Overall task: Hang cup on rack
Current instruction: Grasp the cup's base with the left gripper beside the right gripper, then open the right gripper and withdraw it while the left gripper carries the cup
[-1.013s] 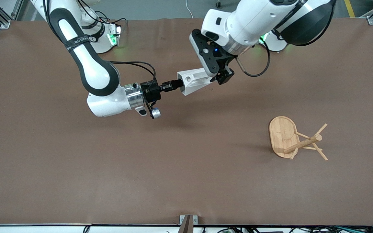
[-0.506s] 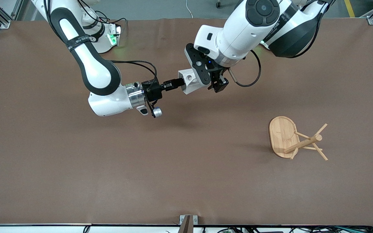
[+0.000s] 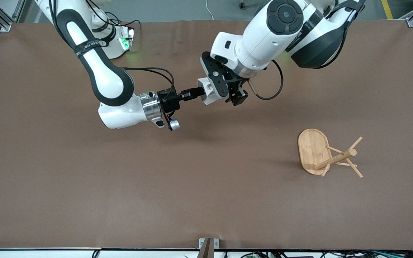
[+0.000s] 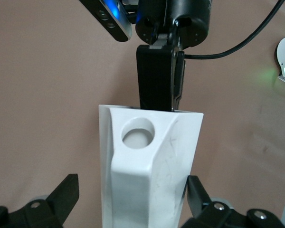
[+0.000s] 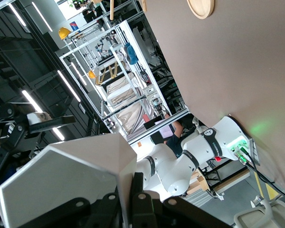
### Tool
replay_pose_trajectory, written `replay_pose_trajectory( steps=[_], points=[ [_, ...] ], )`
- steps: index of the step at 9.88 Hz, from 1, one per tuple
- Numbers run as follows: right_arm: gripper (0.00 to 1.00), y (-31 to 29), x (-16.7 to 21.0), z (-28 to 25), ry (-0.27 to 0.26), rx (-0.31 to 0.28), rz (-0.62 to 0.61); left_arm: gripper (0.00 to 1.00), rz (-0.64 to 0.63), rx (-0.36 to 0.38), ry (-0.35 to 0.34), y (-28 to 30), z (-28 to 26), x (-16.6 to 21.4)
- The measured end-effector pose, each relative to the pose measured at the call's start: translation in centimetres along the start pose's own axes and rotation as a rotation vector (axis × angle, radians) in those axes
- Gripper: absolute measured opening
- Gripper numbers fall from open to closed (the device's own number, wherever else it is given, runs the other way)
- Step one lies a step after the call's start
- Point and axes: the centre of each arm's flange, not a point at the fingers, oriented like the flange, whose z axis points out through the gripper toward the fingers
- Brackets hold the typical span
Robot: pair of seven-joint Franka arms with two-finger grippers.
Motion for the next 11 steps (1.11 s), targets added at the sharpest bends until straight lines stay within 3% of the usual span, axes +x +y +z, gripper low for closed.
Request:
replay_pose_trajectory(
  steps=[4,7,8,11],
  points=[
    [0.07,0.2,0.1,0.3,0.000,0.011,0.016,1.00,-0.034,-0.012,-0.020,-0.1,1.2,-0.1],
    [0.07,0.5,0.2,0.3,0.007,0.011,0.038,0.89,-0.043,-0.016,-0.030,-0.1,1.6,-0.2],
    [0.07,0.6,0.3,0.3,0.012,0.010,0.040,0.79,-0.040,-0.017,-0.035,0.0,1.6,-0.3],
    [0.07,0.6,0.2,0.4,0.007,0.012,0.047,0.79,-0.039,-0.017,-0.041,0.1,1.5,-0.4]
  ],
)
